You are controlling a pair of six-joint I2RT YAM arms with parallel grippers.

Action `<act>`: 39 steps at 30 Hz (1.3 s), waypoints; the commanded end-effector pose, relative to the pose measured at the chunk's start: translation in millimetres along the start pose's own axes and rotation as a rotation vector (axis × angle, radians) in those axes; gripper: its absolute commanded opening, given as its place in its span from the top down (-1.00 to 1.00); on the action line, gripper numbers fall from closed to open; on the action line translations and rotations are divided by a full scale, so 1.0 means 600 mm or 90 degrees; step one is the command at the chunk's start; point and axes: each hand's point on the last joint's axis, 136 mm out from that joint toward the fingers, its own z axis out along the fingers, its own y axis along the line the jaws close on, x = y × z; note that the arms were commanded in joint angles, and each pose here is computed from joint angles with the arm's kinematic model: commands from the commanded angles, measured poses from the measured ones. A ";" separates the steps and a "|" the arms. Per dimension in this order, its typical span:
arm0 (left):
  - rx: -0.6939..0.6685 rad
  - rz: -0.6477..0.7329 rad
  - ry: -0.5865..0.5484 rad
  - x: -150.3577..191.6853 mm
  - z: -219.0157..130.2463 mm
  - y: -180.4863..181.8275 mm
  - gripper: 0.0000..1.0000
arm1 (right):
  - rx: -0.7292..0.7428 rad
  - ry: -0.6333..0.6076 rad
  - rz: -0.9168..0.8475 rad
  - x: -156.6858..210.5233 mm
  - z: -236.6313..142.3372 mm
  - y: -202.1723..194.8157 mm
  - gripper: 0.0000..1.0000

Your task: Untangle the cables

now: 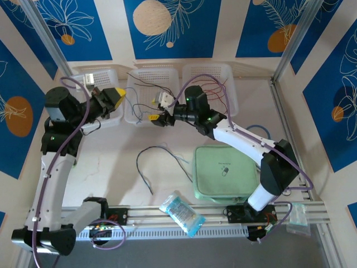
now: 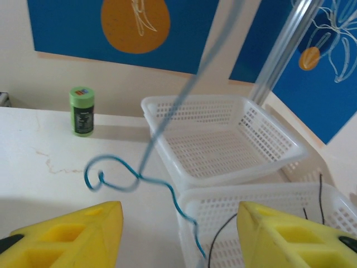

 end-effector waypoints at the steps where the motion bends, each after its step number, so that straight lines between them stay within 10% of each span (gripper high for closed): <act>1: 0.029 0.047 0.002 -0.003 0.012 -0.037 1.00 | -0.012 0.000 -0.018 0.004 0.014 0.012 -0.11; 13: 0.051 0.064 0.018 0.003 0.037 -0.064 1.00 | -0.017 0.072 -0.021 0.079 0.022 0.007 0.06; 21: 0.057 0.079 0.019 -0.001 0.036 -0.079 1.00 | 0.020 0.111 -0.016 0.107 0.015 -0.013 1.00; 31: 0.048 0.113 0.024 0.001 0.026 -0.085 1.00 | 0.141 0.153 0.130 0.150 -0.055 -0.113 1.00; 39: 0.003 0.103 0.118 0.062 0.056 -0.012 1.00 | 0.117 0.101 0.184 0.068 -0.078 -0.123 1.00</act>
